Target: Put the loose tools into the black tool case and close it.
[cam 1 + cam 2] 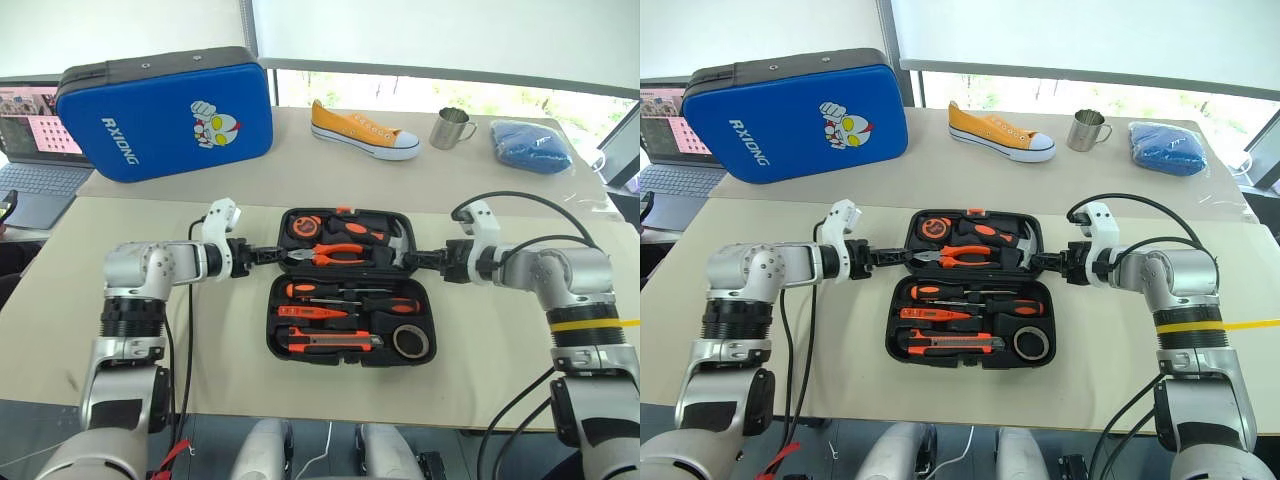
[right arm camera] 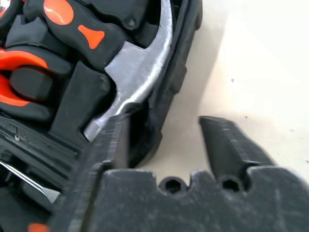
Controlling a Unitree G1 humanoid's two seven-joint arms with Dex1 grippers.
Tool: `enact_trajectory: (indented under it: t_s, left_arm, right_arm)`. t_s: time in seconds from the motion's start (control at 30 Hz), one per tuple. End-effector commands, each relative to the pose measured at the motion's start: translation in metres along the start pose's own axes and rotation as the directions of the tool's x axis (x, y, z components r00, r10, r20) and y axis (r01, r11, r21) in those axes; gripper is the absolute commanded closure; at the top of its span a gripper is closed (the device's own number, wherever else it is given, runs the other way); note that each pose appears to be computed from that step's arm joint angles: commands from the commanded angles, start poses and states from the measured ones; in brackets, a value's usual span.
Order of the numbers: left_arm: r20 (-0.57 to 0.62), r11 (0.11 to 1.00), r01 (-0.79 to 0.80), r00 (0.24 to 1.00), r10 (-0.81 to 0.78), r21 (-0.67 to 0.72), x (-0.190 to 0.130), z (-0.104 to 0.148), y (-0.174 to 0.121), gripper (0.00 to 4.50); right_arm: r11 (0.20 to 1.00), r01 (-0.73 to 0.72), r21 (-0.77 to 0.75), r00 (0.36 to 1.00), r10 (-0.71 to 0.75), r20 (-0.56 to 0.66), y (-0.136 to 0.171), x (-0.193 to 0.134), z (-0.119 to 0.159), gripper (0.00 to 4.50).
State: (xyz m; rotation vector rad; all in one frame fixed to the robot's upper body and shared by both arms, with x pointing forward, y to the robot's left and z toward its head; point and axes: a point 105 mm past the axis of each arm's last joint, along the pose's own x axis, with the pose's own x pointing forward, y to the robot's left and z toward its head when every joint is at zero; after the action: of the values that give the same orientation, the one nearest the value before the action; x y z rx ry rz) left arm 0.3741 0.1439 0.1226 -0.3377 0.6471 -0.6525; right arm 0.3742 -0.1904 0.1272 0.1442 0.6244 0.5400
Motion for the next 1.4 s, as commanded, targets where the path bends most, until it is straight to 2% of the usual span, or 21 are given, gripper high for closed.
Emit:
enact_trajectory:
  t_s: [0.03, 0.13, 0.23, 0.27, 0.5, 0.6, 0.7, 0.8, 0.9, 1.03, 1.23, 1.4]
  left_arm:
    - [0.026, 1.0, 0.009, 1.0, -0.009, 0.015, 0.002, 0.008, -0.004, 2.21]
    - [0.024, 1.0, 0.004, 1.0, -0.004, 0.005, 0.005, 0.007, -0.003, 3.38]
    - [0.025, 1.0, 0.003, 1.0, -0.003, -0.005, 0.007, 0.007, -0.002, 4.38]
    - [0.025, 1.0, 0.004, 1.0, -0.004, -0.007, 0.007, 0.007, -0.002, 4.49]
    - [0.03, 0.998, 0.054, 0.998, -0.055, 0.027, 0.009, 0.004, -0.012, 4.49]
    - [0.065, 0.991, 0.096, 0.993, -0.102, 0.094, 0.007, 0.006, -0.022, 4.49]
    - [0.127, 0.963, 0.12, 0.98, -0.154, 0.241, 0.003, 0.01, -0.038, 4.49]
    - [0.253, 0.885, 0.051, 0.949, -0.188, 0.464, -0.002, 0.019, -0.051, 4.49]
    - [0.33, 0.833, -0.007, 0.92, -0.211, 0.554, -0.005, 0.02, -0.059, 4.49]
    - [0.363, 0.725, -0.087, 0.902, -0.235, 0.684, -0.006, 0.005, -0.065, 4.49]
    - [0.459, 0.63, -0.237, 0.862, -0.215, 0.739, -0.012, -0.009, -0.058, 4.49]
    - [0.563, 0.54, -0.396, 0.806, -0.184, 0.743, -0.023, -0.009, -0.045, 4.49]
  right_arm:
    - [0.999, -0.01, -0.043, 0.999, 0.012, 0.043, 0.002, -0.003, 0.012, 3.4]
    - [0.999, -0.023, -0.04, 0.998, 0.026, 0.061, 0.005, -0.001, 0.015, 4.43]
    - [0.998, -0.03, -0.055, 0.997, 0.033, 0.063, 0.006, -0.001, 0.015, 4.5]
    - [0.997, -0.033, -0.063, 0.997, 0.037, 0.063, 0.007, -0.001, 0.015, 4.5]
    - [0.989, -0.06, -0.138, 0.99, 0.076, 0.115, 0.017, -0.006, 0.018, 4.5]
    - [0.981, -0.065, -0.184, 0.977, 0.1, 0.188, 0.025, -0.01, 0.027, 4.5]
    - [0.963, -0.03, -0.266, 0.96, 0.102, 0.262, 0.032, -0.014, 0.033, 4.5]
    - [0.926, 0.048, -0.375, 0.926, 0.1, 0.364, 0.04, -0.021, 0.042, 4.5]
    - [0.889, 0.12, -0.442, 0.907, 0.082, 0.413, 0.042, -0.024, 0.042, 4.5]
    - [0.81, 0.206, -0.549, 0.883, 0.088, 0.462, 0.045, -0.028, 0.031, 4.5]
    - [0.733, 0.318, -0.601, 0.843, 0.07, 0.533, 0.043, -0.035, 0.009, 4.5]
    - [0.569, 0.414, -0.71, 0.826, 0.094, 0.556, 0.045, -0.039, -0.018, 4.5]
